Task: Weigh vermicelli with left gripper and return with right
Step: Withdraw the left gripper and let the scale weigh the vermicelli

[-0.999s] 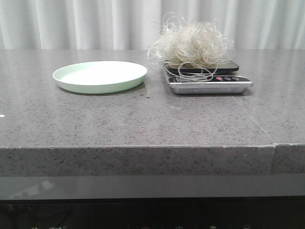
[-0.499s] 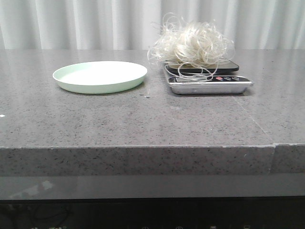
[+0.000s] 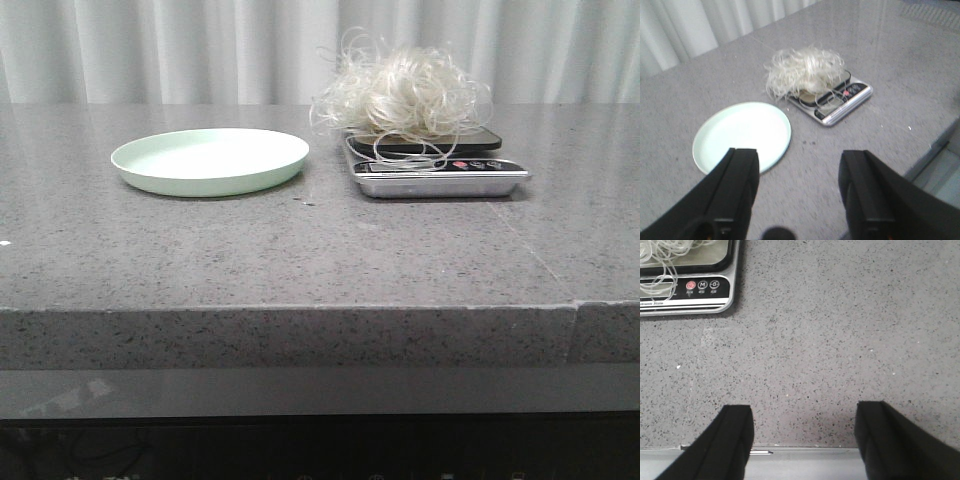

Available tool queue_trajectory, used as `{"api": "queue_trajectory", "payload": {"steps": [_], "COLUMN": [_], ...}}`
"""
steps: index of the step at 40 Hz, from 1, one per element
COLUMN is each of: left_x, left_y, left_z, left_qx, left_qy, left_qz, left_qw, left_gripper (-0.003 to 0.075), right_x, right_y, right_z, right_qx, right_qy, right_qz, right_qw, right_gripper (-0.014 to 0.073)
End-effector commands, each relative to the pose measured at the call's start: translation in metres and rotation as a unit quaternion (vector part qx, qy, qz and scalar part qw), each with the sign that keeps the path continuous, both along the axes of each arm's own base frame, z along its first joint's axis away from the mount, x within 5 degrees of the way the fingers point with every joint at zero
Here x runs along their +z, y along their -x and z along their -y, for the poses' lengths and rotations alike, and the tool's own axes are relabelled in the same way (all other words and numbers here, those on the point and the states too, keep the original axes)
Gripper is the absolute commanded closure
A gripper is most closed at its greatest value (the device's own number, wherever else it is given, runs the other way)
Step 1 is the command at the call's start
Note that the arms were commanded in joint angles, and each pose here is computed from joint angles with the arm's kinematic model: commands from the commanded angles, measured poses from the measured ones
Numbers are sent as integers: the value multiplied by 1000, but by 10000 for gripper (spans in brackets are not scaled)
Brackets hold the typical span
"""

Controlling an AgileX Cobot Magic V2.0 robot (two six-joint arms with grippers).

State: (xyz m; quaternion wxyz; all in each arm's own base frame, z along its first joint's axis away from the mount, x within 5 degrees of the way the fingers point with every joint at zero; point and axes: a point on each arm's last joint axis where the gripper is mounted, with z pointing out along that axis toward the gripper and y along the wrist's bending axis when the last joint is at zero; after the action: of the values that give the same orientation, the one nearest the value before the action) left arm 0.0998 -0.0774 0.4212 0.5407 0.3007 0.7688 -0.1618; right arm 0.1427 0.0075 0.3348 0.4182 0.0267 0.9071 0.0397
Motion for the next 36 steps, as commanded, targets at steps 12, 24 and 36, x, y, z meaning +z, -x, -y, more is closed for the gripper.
{"api": "queue_trajectory", "payload": {"steps": [12,24,36], "left_x": [-38,-42,-42], "left_y": [43,45,45], "left_z": [-31,-32,-32], "left_qx": [-2,-3,-3], "left_qy": [57,56,56], "left_qz": [40,38,38], "left_qw": [998,998,998], "left_gripper": [281,281,281], "right_x": [15,16,18], "right_y": [-3,-4,-10], "right_z": [0,0,-9], "right_qx": [4,4,50], "right_qy": [5,4,11], "right_qz": [43,49,53], "right_qw": [999,999,997], "right_gripper": [46,46,46]}}
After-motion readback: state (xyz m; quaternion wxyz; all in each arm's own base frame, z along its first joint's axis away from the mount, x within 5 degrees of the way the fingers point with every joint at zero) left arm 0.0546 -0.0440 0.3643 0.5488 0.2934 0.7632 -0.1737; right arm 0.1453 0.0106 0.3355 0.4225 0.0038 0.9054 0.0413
